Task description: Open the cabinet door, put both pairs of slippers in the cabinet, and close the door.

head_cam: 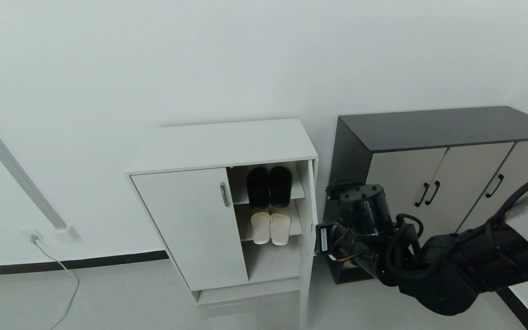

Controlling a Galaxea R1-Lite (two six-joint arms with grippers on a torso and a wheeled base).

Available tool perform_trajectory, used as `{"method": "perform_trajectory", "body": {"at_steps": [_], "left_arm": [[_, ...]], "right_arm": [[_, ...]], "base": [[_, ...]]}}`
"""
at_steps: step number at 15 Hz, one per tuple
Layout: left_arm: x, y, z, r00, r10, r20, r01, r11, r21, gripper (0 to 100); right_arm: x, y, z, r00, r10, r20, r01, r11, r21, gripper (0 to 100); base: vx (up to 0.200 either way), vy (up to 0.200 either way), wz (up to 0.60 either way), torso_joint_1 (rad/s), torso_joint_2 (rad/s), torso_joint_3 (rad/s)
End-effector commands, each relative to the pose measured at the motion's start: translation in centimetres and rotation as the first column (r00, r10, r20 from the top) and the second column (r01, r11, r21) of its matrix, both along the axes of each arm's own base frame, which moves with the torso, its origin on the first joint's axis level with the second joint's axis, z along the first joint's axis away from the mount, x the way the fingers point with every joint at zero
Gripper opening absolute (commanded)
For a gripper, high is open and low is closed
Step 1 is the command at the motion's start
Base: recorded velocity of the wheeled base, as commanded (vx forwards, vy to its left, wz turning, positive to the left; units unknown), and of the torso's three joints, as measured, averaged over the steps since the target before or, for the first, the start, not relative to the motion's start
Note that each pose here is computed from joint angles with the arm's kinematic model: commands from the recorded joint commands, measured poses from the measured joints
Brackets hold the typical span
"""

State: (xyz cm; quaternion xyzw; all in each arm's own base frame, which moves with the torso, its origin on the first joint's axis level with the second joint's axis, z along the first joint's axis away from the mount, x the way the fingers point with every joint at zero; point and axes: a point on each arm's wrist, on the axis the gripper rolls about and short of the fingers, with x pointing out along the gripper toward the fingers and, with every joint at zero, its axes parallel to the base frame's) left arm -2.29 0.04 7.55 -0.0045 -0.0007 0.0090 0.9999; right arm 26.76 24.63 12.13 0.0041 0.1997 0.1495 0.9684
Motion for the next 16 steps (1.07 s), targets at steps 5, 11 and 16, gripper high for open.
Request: {"method": "perform_trajectory", "body": {"at_steps": [5, 11, 16], "left_arm": [[0.01, 0.00, 0.00, 1.000, 0.000, -0.001, 0.000, 1.000, 0.000, 0], [0.01, 0.00, 0.00, 1.000, 0.000, -0.001, 0.000, 1.000, 0.000, 0], [0.01, 0.00, 0.00, 1.000, 0.000, -0.001, 0.000, 1.000, 0.000, 0]], "right_arm": [[-2.89, 0.00, 0.93, 0.996, 0.092, 0.012, -0.092, 0.996, 0.013, 0], [-2.93, -0.04, 0.76, 0.996, 0.094, 0.007, -0.094, 0.996, 0.010, 0], [-2.64, -0.39, 0.80, 0.996, 0.081, 0.022, -0.081, 0.997, -0.017, 0]], "base": [[0.000, 0.000, 0.00, 0.000, 0.00, 0.000], [0.000, 0.000, 0.50, 0.002, 0.00, 0.003], [0.000, 0.000, 0.00, 0.000, 0.00, 0.000]]}}
